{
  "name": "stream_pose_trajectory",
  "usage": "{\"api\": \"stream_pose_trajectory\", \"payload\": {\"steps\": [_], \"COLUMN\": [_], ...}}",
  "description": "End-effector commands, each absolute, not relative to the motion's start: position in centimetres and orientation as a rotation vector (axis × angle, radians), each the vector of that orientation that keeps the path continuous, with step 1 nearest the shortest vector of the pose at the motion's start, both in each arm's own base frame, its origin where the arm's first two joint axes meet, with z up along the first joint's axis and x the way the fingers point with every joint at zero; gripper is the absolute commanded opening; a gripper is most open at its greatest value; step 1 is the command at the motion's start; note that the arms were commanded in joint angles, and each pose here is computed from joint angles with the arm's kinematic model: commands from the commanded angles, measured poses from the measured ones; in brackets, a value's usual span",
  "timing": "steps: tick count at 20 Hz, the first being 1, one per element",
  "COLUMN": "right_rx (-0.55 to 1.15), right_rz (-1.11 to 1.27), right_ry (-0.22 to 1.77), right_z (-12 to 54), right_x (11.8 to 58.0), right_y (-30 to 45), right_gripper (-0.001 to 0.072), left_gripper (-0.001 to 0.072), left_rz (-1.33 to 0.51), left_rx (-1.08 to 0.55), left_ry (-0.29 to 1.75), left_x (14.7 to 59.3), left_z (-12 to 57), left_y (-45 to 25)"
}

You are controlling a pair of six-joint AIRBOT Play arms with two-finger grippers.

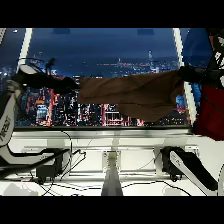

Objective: Fold the clothes and pants, and hang the long-sleeved shirts on hangers.

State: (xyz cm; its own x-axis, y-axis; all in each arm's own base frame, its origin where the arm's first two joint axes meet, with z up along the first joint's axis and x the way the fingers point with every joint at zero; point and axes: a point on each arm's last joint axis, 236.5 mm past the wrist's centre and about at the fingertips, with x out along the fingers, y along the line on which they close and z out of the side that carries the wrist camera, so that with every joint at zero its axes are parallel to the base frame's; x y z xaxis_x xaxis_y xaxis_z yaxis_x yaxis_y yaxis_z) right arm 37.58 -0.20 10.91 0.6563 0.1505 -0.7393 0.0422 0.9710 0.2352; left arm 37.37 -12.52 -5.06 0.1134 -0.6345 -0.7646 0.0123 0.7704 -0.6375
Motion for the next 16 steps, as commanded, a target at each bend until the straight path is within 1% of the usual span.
{"api": "stream_pose_trajectory", "payload": {"steps": [1,4,8,10,14,15,16], "right_rx": [0.240,0.239,0.240,0.240,0.240,0.240,0.240], "right_rz": [0.061,0.061,0.061,0.061,0.061,0.061,0.061], "right_ry": [0.860,0.860,0.860,0.860,0.860,0.860,0.860], "right_z": [10.8,10.8,10.8,10.8,10.8,10.8,10.8], "right_x": [37.5,37.5,37.5,37.5,37.5,37.5,37.5], "right_y": [-0.2,-0.2,-0.2,-0.2,-0.2,-0.2,-0.2], "right_gripper": [0.0017,0.0017,0.0017,0.0017,0.0017,0.0017,0.0017], "left_gripper": [0.0564,0.0564,0.0559,0.0554,0.0522,0.0473,0.0459], "left_rz": [-0.605,-0.595,-0.560,-0.559,-0.635,-0.645,-0.662], "left_rx": [-0.514,-0.511,-0.540,-0.535,-0.474,-0.467,-0.454], "left_ry": [1.386,1.403,1.382,1.393,1.422,1.426,1.425], "left_x": [37.6,37.5,38.5,38.2,36.8,36.6,36.4], "left_z": [-8.0,-9.2,-9.0,-9.1,-9.1,-9.0,-9.0], "left_y": [-16.6,-16.7,-15.0,-14.6,-15.7,-16.1,-16.6]}}
